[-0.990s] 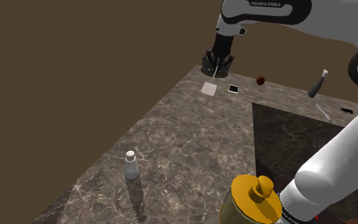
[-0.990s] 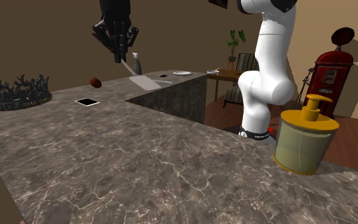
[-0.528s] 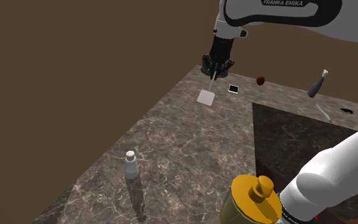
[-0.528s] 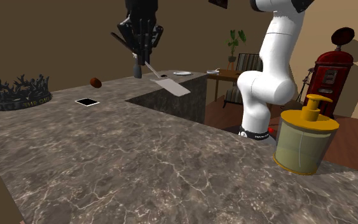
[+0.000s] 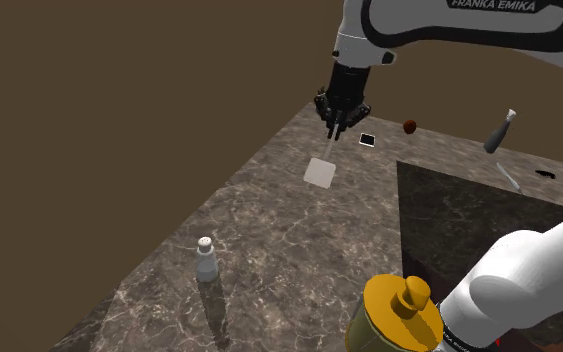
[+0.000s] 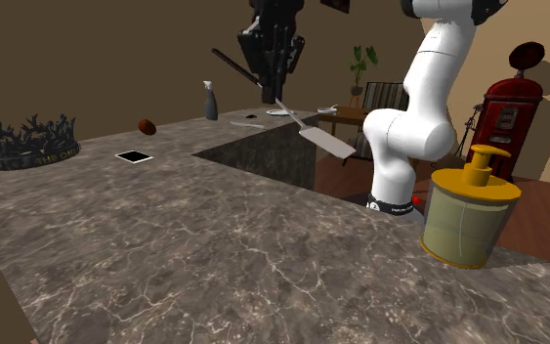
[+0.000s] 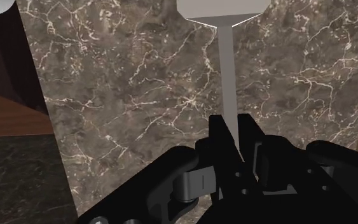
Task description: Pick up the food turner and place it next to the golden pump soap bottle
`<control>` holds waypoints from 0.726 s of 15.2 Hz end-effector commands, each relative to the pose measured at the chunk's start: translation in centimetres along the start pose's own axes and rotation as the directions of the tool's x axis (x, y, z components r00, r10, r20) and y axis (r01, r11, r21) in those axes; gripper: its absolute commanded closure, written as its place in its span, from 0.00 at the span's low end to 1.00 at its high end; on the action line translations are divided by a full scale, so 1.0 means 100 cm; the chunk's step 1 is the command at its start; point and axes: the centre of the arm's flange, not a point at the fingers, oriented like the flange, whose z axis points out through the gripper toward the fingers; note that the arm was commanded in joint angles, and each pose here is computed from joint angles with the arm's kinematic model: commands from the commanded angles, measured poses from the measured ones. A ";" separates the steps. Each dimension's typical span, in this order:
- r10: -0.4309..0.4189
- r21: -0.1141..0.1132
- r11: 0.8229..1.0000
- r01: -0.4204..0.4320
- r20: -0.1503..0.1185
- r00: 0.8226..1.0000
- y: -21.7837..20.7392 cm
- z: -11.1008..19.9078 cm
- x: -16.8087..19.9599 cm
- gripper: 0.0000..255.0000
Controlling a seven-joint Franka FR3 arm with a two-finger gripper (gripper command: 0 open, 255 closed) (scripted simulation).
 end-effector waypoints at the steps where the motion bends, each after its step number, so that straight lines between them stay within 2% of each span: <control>1: 0.001 -0.001 1.000 -0.001 0.000 1.000 0.002 -0.002 -0.027 1.00; 11: 0.001 0.000 1.000 -0.001 0.000 1.000 0.016 -0.011 -0.158 1.00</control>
